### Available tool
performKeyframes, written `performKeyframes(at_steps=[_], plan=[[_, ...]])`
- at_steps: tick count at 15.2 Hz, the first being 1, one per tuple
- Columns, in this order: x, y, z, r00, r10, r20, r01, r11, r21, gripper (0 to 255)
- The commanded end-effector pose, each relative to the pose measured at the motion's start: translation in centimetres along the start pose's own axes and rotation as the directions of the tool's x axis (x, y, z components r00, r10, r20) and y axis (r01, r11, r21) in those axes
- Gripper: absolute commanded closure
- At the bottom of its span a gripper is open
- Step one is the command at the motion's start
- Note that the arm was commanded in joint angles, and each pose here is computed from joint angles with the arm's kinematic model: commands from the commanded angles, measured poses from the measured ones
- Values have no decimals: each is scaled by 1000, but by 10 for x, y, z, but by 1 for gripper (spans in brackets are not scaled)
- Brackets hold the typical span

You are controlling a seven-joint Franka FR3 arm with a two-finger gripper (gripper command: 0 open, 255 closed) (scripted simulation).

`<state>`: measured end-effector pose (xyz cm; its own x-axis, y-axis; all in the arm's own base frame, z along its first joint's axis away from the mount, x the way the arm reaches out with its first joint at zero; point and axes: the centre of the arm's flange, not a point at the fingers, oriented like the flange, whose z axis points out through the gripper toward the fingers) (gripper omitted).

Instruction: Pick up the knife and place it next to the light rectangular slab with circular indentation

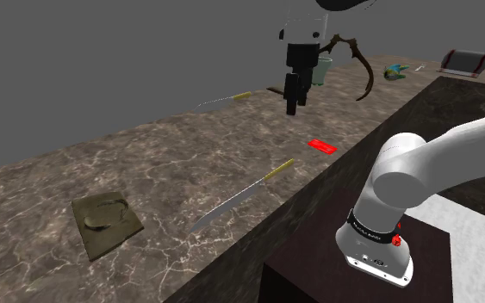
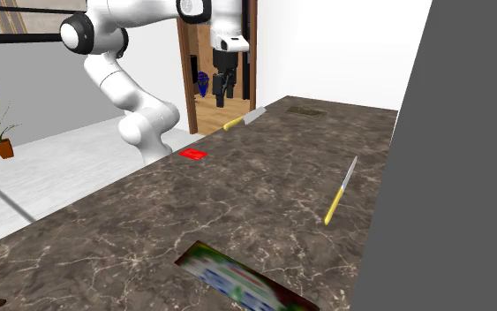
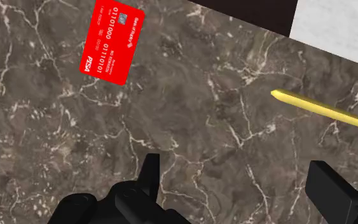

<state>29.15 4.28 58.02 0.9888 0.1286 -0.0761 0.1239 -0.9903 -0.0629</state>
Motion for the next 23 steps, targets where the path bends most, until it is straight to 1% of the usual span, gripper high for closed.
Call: performKeyframes(at_steps=[1, 3, 6, 9, 12, 14, 17, 20, 23], plan=[[0, 0, 0, 1000, 0, 0, 0, 1000, 0, 0], [11, 22, 5, 997, -72, -8, 72, 997, -5, 0], [29, 55, 11, 984, -180, -19, 180, 984, -13, 0], [52, 85, 17, 958, -285, -29, 285, 958, -23, 0], [77, 112, 23, 921, -387, -38, 386, 922, -34, 0], [96, 129, 26, 890, -453, -44, 452, 891, -41, 0], [126, 151, 31, 836, -547, -51, 545, 837, -53, 0], [158, 171, 35, 771, -635, -57, 631, 773, -66, 0], [192, 186, 39, 697, -715, -61, 710, 699, -79, 0]])
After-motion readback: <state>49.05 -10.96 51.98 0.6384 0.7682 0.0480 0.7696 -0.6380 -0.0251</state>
